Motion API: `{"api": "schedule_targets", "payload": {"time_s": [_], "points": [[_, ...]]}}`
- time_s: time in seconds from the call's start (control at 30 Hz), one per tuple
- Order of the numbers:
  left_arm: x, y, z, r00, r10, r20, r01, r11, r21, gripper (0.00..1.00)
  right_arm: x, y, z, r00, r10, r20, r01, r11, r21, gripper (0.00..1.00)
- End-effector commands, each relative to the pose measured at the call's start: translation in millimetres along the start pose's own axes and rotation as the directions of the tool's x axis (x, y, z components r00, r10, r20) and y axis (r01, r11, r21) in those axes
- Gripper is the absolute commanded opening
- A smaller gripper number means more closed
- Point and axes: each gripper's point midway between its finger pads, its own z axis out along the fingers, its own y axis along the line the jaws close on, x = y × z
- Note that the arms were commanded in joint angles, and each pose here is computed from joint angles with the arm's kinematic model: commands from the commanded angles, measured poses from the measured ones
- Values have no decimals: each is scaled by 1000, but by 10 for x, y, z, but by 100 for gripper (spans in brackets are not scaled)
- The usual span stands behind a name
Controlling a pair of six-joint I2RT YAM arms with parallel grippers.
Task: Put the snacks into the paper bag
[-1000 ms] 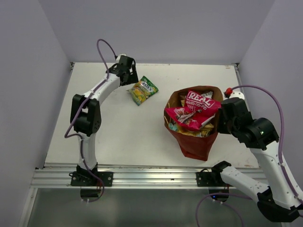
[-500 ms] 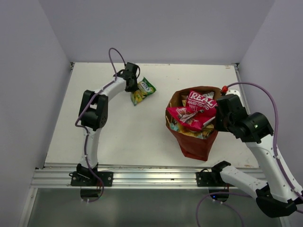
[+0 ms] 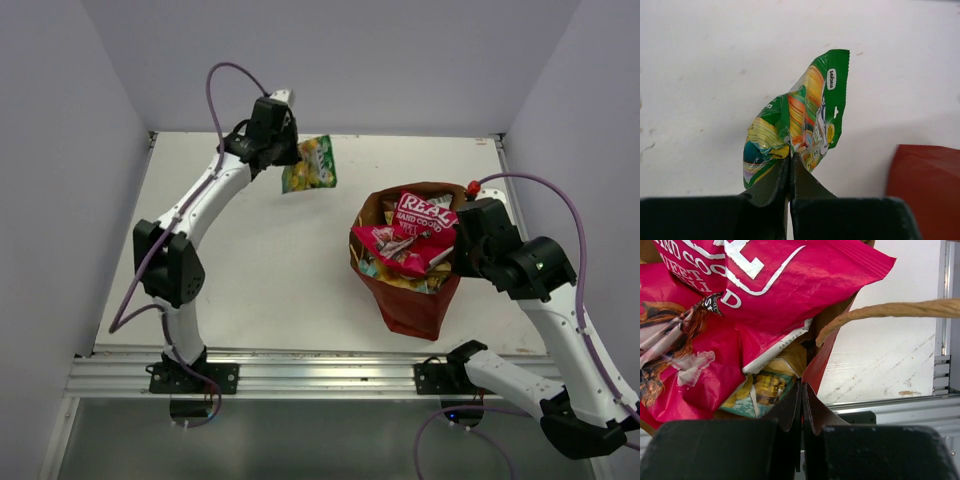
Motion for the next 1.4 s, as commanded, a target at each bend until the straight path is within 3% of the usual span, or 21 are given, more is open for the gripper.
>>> {"api": "schedule_targets", "payload": {"time_s": [0.0, 0.13, 0.23, 0.33, 0.6, 0.83, 0.97, 1.13, 1.17, 1.23, 1.27, 1.3, 1.33, 1.37], "points": [[-818, -1289, -1440, 966, -7, 257, -95, 919, 382, 0, -173, 77, -36, 998, 16, 64, -13, 999, -39, 0], [-647, -2026, -2091, 961, 2, 278, -156, 831, 533, 0, -162, 77, -50, 998, 19, 67, -16, 999, -48, 0], [-432, -2334, -2360, 966, 10, 259, -169, 784, 597, 0, -159, 70, -67, 997, 20, 72, -16, 999, -52, 0], [-69, -2497, -2363, 978, 55, 199, -169, 768, 618, 0, -155, 63, -80, 997, 22, 77, -18, 998, -54, 0], [1162, -2664, -1853, 978, 206, 8, -165, 757, 633, 0, -147, 44, -112, 996, 35, 85, -30, 998, -58, 0], [2142, -2953, -1615, 897, 422, -131, -253, 734, 630, 0, -161, 10, -131, 995, 34, 91, -30, 999, -44, 0], [2261, -3082, -1652, 878, 465, -111, -298, 713, 634, 0, -151, 16, -121, 996, 33, 89, -29, 999, -46, 0], [1893, -3076, -1746, 900, 436, -16, -349, 741, 573, 0, -120, 8, -116, 996, 37, 86, -33, 998, -47, 0], [1831, -3009, -1734, 900, 436, -9, -364, 763, 535, 10, -118, 16, -111, 996, 35, 84, -31, 998, -49, 0], [1705, -2972, -1771, 902, 432, 18, -382, 777, 501, 40, -120, 21, -108, 996, 35, 83, -31, 998, -50, 0], [1609, -2950, -1836, 904, 426, 35, -388, 783, 486, 72, -120, 21, -108, 996, 35, 83, -31, 998, -50, 0], [1521, -2907, -1837, 908, 415, 56, -394, 801, 452, 91, -123, 22, -107, 996, 34, 85, -30, 998, -51, 0], [1429, -2869, -1903, 912, 402, 77, -393, 809, 436, 99, -127, 24, -108, 996, 34, 85, -30, 998, -51, 0], [1364, -2842, -1941, 916, 389, 94, -390, 817, 424, 100, -127, 25, -108, 996, 36, 85, -31, 998, -51, 0]]}}
